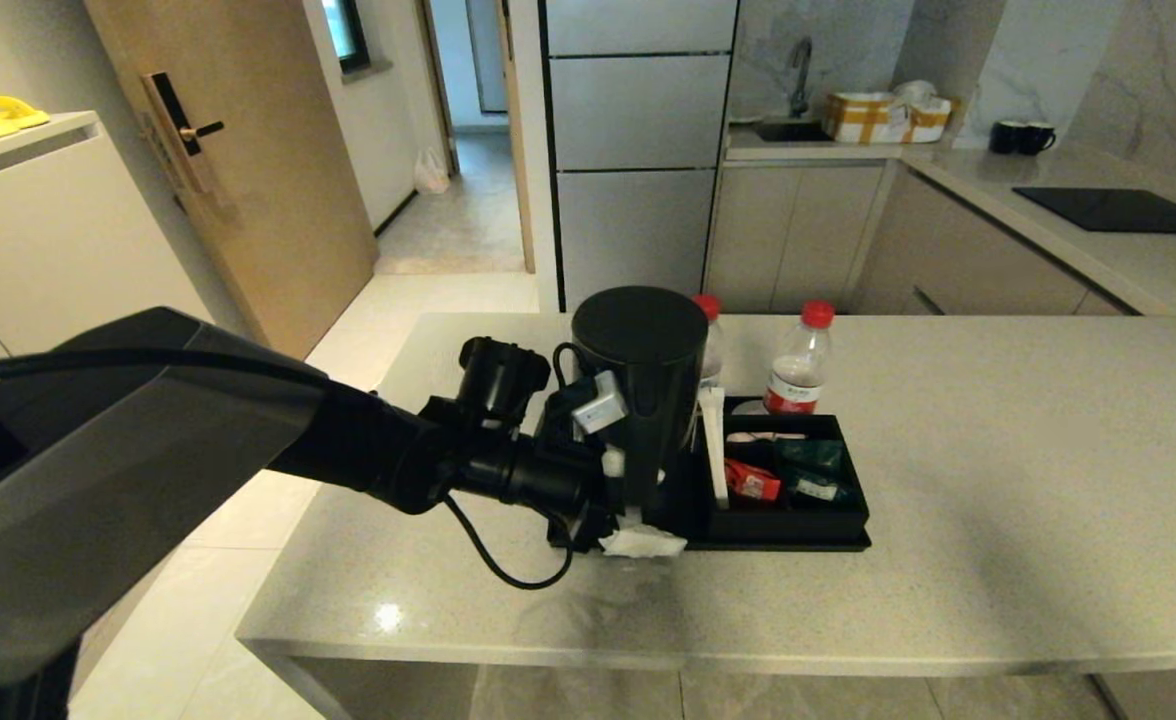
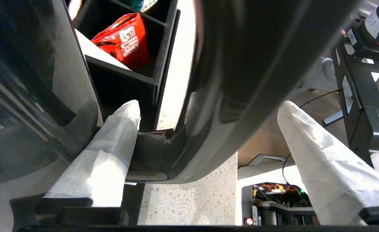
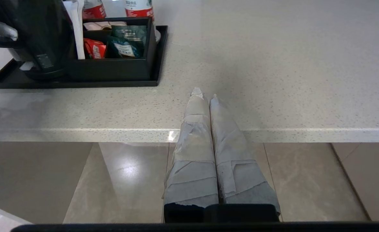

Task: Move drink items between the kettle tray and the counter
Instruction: Return the kettle to its original position

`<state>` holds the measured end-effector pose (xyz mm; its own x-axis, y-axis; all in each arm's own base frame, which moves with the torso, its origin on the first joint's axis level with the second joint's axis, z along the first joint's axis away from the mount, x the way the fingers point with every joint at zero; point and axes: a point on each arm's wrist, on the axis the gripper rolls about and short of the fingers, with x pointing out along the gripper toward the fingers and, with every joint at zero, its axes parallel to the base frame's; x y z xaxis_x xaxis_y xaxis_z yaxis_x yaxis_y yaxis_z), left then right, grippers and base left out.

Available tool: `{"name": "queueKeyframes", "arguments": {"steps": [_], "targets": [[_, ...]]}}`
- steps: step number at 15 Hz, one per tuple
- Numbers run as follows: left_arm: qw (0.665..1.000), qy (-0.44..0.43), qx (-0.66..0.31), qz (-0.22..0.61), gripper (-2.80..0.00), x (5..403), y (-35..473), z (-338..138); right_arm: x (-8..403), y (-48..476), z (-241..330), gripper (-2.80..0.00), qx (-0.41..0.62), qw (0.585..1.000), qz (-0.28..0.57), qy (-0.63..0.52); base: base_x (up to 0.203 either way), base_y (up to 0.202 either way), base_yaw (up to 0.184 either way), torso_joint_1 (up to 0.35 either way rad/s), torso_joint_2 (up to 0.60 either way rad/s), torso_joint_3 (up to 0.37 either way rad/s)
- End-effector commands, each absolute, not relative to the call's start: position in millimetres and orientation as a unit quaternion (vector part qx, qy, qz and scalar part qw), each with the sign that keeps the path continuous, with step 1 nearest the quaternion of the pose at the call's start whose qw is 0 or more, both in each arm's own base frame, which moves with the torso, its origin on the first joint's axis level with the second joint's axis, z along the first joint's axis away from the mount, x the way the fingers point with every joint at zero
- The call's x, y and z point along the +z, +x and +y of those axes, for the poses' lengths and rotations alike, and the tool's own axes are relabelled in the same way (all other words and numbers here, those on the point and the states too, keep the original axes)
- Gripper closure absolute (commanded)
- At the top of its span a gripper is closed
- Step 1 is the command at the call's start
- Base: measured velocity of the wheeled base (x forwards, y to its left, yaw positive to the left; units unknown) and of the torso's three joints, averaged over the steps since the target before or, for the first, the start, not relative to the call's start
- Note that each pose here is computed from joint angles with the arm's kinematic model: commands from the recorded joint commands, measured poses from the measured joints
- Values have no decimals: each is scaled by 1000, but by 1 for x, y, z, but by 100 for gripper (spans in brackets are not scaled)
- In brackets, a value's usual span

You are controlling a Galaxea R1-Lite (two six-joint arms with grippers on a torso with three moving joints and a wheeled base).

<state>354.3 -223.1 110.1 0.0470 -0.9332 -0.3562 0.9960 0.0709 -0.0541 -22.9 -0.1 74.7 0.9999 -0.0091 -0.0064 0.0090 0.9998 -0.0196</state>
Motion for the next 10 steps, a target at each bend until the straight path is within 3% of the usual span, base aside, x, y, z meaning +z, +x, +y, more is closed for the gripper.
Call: {"name": "queueKeyframes", "arguments": {"steps": [1, 10], "targets": [[715, 106, -676, 139, -280, 117, 353, -223, 75, -23, 0, 0, -5, 1000, 3, -10, 0, 0, 0, 0, 0, 0], [734, 116, -662, 97, -280, 128, 352, -206, 75, -23, 0, 0, -4, 1000, 3, -10, 0, 0, 0, 0, 0, 0]]}}
